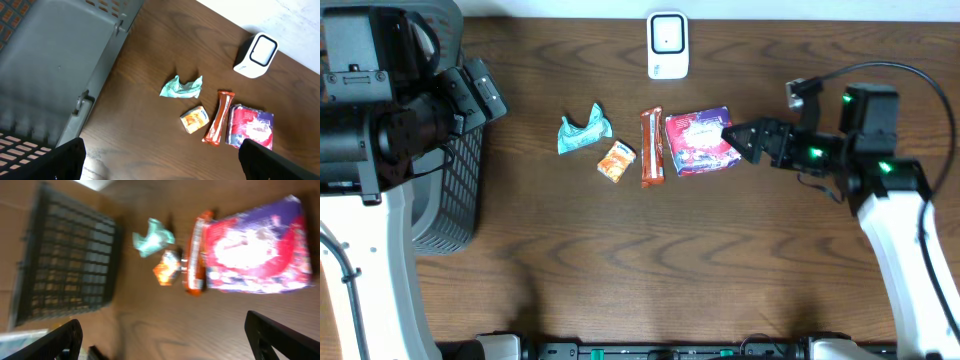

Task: Scan the item barcode
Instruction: 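Grasp the tissue pack with the right gripper and lift it toward the scanner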

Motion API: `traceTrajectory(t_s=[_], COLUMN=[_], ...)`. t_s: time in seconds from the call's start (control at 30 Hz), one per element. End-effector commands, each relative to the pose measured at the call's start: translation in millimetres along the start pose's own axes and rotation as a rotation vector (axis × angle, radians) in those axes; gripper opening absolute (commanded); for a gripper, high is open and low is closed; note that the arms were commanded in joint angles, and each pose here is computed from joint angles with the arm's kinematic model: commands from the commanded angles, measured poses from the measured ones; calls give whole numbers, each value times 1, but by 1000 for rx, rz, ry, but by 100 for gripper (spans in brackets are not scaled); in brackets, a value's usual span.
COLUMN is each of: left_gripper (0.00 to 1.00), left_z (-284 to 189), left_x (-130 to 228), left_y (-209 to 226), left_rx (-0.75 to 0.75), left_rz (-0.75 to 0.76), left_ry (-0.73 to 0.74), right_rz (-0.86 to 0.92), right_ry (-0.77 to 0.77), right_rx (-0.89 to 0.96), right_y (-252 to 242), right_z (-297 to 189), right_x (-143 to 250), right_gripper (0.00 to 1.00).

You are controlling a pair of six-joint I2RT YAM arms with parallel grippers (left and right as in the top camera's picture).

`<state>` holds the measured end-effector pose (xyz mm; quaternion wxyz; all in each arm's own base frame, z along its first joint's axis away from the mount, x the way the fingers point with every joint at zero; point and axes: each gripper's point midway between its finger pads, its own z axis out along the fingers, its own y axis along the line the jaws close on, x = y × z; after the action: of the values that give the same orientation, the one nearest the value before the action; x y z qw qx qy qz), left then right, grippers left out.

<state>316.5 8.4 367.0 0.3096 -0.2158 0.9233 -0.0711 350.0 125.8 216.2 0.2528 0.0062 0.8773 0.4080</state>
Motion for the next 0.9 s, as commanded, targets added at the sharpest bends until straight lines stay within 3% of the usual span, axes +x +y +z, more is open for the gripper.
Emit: traceTrajectory(t_s=[0.0,0.17,0.3,0.47,0.57,0.67,0.8,0.87], left_gripper=[98,98,98,98,98,98,98,98], left_z=[2,2,2,2,2,2,2,2], left_x=[0,0,0,0,0,0,0,0], left_y=[3,3,3,3,3,3,3,3], left_rx=[-13,-13,-13,-13,-13,-13,-13,-13], left_rz=[10,10,10,10,10,10,10,10], left_ry=[2,3,3,3,3,3,3,3], right_rz=[-12,5,-45,-163,-160,-145,-97,-79], right_ry=[17,152,218,267,314,366,406,429], right_rx=[67,164,311,314,240,29,17,18], right_y=[-29,-67,-94,-119,-131,-122,-135,-138], right_z=[20,46,56,85,106,131,141,144], right_x=[-10,-15,-41,-59,-47,-27,-13,-6], right_gripper=[99,99,99,99,99,95,91,79])
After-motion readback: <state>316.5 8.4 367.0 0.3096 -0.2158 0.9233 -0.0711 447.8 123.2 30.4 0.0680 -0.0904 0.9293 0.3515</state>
